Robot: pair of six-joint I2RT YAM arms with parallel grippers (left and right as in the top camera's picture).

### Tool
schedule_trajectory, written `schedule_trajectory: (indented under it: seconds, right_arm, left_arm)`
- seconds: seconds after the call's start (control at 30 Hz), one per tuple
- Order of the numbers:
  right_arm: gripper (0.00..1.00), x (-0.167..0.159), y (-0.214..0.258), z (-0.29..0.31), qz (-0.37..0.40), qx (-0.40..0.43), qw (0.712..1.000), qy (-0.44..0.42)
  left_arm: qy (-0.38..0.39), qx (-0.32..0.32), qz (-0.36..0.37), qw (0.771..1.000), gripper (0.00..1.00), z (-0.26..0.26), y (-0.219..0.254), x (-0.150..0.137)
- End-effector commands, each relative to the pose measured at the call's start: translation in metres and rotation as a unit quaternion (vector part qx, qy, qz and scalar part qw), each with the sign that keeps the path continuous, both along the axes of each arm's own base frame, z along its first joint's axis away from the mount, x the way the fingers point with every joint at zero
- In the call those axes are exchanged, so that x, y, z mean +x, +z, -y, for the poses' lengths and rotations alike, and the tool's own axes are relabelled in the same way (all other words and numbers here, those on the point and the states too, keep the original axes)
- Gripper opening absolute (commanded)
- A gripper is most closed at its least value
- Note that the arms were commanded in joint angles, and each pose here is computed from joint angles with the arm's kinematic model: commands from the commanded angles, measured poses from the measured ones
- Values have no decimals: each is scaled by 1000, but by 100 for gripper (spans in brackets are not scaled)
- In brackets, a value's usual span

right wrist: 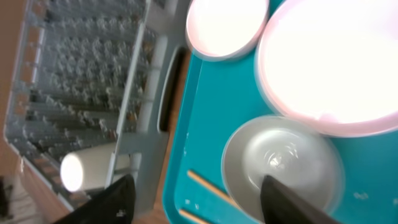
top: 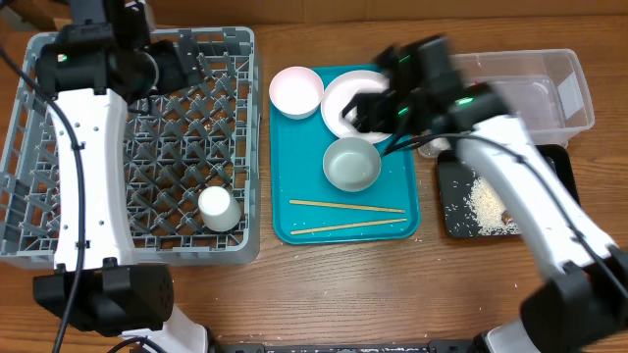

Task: Sort waste into correct bins and load items into the dishwasher
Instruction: 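Move the left gripper to the white bowl and grasp its rim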

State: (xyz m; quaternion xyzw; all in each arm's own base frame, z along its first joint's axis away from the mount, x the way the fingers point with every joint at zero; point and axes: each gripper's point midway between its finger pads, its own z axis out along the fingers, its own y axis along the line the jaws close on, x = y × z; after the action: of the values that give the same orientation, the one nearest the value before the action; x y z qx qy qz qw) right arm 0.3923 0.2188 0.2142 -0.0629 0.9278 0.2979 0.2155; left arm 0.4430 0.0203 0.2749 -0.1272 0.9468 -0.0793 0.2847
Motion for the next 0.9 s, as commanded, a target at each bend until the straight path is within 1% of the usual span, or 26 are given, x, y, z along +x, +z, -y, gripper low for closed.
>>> schedule_trajectory:
  seconds: [0.0,0.13,0.23,0.3,0.37,0.43,0.53,0.6,0.67,0.73,0.8,0.87]
  right_arm:
    - [72,9,36,53,26,2,998,-50]
    - [73,9,26,96,-13,-8,995,-100]
    - [72,4,20,113,-37,-13,992,-120]
    - [72,1,18,118,-46,-15,991,-125]
    - [72,0,17,118,-49,-16,991,-125]
    - [73,0,17,118,-48,-17,991,-124]
    - [72,0,17,118,-47,-16,991,-124]
    - [73,1,17,118,-47,-16,991,-124]
    - [73,1,17,118,-46,-16,991,-124]
    - [74,1,17,118,-46,-16,991,-124]
    - [74,1,17,118,-46,-16,991,-124]
    - [74,1,17,118,-46,-16,991,-124]
  left_arm:
    - [-63,-34,-11,997,96,55,-5,-1]
    - [-111,-10,-21,994,96,101,-14,-5]
    - [-140,13,-25,990,92,132,-25,-3]
    - [-164,17,-29,986,88,155,-34,-2]
    - [-184,18,-38,982,78,175,-48,-1]
    - [-194,27,-48,979,75,187,-62,1]
    - [-212,37,-69,974,81,203,-86,3]
    - [-222,41,-99,969,93,213,-111,0]
    - [-227,45,-120,966,97,216,-126,-4]
    - [-239,51,-132,961,93,221,-139,-5]
    - [-254,59,-142,955,82,225,-151,-6]
    - [-265,66,-157,949,76,228,-166,-8]
